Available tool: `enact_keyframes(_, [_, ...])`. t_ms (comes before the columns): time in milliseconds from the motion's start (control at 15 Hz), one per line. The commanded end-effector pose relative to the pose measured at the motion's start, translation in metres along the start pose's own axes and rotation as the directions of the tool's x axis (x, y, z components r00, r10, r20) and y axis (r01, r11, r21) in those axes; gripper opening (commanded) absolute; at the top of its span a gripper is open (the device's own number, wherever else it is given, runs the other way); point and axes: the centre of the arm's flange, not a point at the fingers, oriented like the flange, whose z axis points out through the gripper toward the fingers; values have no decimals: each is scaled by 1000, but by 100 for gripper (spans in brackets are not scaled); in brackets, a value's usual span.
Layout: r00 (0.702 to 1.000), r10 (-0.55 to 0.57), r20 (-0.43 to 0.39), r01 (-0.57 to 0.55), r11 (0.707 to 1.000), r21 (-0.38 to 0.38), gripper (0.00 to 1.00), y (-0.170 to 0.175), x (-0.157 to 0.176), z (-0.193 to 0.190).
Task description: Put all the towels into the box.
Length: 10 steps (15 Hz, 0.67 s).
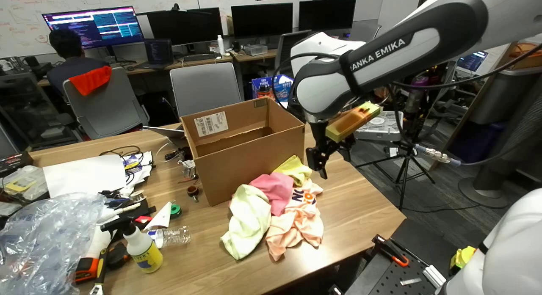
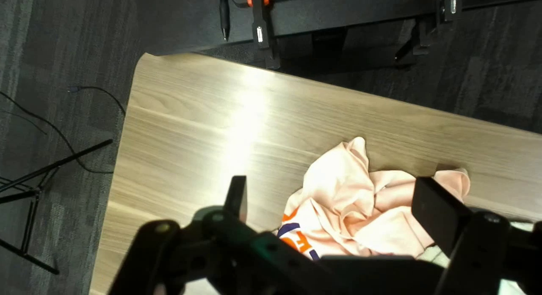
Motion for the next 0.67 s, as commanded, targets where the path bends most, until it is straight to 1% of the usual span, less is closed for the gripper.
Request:
enact_keyframes(0, [999, 14, -40, -13, 1000, 11, 100, -29, 12, 16])
enact_keyframes(333, [998, 19, -56, -20, 1000, -24, 100, -55, 30, 41])
enact_keyframes(600, [997, 47, -65, -51, 997, -55, 100, -55, 49, 61])
